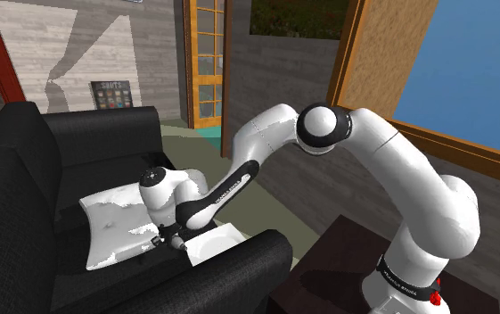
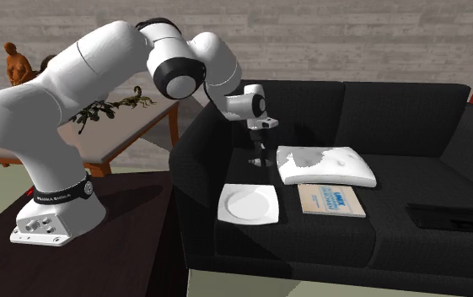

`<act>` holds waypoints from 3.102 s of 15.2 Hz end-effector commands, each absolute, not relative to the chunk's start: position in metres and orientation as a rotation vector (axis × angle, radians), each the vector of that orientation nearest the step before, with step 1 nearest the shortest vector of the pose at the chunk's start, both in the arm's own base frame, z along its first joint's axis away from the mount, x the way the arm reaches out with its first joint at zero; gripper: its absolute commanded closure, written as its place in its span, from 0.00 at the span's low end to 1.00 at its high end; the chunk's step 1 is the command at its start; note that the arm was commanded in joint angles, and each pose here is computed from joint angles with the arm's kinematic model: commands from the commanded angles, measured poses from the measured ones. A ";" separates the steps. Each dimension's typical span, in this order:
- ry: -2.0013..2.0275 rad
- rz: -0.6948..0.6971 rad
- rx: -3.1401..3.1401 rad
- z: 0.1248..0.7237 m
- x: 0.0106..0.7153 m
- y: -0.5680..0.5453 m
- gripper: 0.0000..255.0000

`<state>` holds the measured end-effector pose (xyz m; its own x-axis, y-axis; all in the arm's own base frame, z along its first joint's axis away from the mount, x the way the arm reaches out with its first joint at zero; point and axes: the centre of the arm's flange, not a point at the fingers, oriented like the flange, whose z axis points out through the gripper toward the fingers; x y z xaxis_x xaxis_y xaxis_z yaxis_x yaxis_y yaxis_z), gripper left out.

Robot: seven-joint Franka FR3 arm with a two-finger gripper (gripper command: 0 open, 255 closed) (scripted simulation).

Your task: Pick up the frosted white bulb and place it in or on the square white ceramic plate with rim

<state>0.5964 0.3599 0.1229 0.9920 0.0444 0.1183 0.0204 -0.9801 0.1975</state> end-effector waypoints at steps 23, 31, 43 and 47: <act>0.048 0.180 2.939 0.066 0.519 0.216 1.00; 0.048 0.180 2.939 0.053 0.519 0.216 1.00; 0.048 0.180 2.939 0.101 0.513 0.225 0.00; 0.048 0.180 2.939 0.101 0.513 0.225 0.00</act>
